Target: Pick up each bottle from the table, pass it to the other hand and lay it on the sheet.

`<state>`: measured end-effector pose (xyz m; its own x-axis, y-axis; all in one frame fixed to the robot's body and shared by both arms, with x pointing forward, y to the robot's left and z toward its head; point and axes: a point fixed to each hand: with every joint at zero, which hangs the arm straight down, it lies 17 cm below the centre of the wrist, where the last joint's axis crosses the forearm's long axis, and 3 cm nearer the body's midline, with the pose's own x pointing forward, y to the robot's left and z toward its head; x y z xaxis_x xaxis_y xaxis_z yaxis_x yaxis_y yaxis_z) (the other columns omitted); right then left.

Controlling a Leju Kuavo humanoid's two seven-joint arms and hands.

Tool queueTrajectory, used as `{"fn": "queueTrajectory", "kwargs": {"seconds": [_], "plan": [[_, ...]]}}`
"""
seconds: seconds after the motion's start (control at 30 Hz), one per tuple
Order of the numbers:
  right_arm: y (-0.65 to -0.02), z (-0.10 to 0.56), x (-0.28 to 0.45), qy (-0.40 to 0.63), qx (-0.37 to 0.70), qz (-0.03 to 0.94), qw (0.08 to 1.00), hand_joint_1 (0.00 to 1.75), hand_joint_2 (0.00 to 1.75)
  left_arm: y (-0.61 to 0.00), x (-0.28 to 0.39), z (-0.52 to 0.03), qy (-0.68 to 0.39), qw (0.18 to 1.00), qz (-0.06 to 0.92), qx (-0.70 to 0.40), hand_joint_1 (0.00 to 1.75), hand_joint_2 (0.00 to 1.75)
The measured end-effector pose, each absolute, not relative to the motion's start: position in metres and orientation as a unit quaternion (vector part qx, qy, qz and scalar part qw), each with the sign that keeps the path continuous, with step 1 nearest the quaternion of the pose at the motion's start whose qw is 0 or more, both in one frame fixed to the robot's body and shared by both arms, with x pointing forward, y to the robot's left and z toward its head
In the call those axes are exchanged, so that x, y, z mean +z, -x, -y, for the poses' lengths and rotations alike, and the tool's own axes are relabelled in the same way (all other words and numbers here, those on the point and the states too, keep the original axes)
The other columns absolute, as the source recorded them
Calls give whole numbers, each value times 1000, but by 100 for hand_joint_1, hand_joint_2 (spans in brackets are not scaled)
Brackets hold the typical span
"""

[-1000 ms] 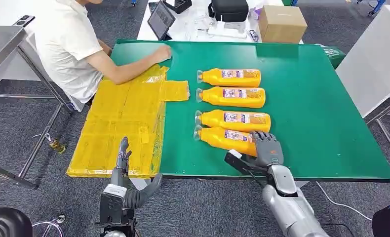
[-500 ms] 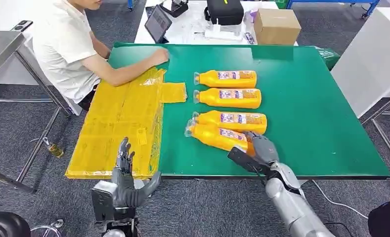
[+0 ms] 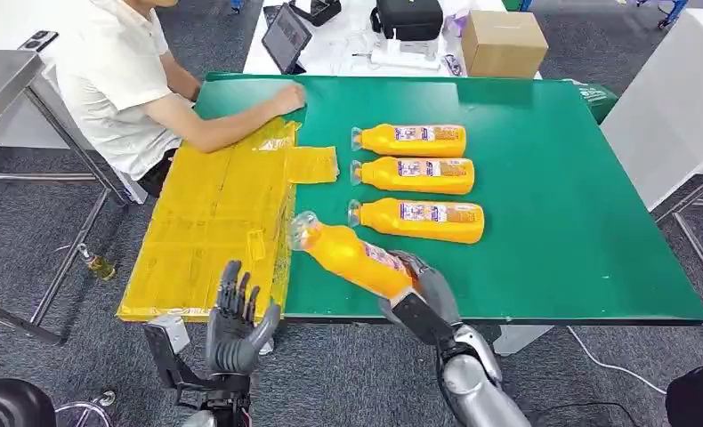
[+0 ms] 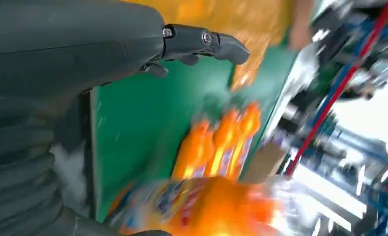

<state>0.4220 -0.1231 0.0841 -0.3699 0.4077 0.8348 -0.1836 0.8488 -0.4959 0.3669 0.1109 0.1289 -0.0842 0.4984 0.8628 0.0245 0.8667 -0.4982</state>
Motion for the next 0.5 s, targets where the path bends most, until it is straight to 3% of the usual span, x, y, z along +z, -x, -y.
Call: {"fn": "queueTrajectory", "kwargs": {"seconds": [0.27,0.5], "plan": [[-399,49,103,-18,258,800,542,175,175,-365,144,-89,204,639,729,135,0,175],[-393,29,103,-36,265,799,539,175,175,-364,144,-85,196,638,736,114,0,175]]}}
